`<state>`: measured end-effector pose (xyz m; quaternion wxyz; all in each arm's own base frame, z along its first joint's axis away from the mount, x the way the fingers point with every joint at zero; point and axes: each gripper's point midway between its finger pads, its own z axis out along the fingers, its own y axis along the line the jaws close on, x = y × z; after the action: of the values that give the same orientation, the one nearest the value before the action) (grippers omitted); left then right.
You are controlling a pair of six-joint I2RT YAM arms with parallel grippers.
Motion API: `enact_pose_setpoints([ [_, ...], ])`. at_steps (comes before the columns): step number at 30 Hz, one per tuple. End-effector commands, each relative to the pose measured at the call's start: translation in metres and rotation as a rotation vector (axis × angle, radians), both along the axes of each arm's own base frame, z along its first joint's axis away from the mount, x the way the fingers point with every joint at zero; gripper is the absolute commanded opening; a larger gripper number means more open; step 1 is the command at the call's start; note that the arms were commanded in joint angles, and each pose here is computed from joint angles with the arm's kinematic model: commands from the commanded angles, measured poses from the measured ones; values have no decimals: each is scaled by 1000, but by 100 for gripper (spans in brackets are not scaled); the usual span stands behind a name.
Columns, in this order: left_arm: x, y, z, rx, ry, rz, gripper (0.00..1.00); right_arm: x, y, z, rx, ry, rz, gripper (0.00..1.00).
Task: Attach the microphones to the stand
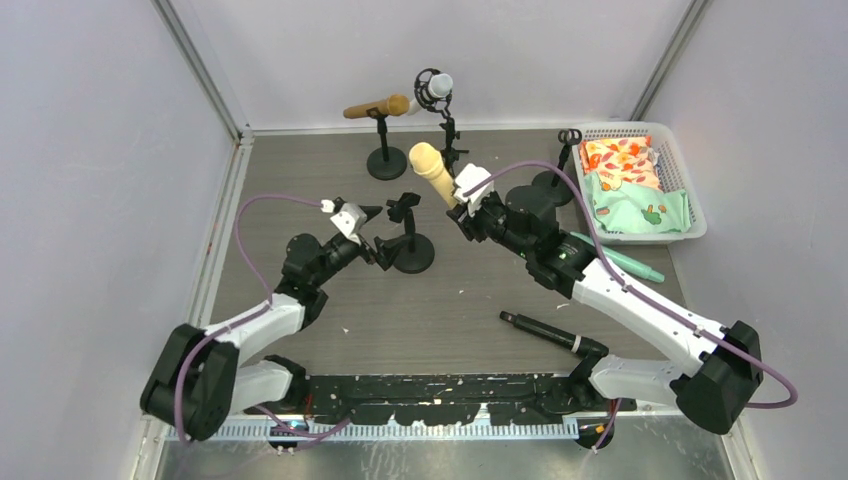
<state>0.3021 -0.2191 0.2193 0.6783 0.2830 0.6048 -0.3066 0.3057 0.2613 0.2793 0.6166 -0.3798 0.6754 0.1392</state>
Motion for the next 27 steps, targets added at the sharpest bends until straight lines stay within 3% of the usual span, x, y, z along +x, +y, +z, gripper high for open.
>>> enact_pose_setpoints([
  [1,8,6,47,-64,-279,-26,96,3,-1,6,-77,-64,59,6],
  [10,35,14,43,-49,-335,-91,96,25,-3,-5,-171,-104,83,6],
  [27,48,-12,26,-30,-253,-306,91,69,11,-13,-228,-157,114,5],
])
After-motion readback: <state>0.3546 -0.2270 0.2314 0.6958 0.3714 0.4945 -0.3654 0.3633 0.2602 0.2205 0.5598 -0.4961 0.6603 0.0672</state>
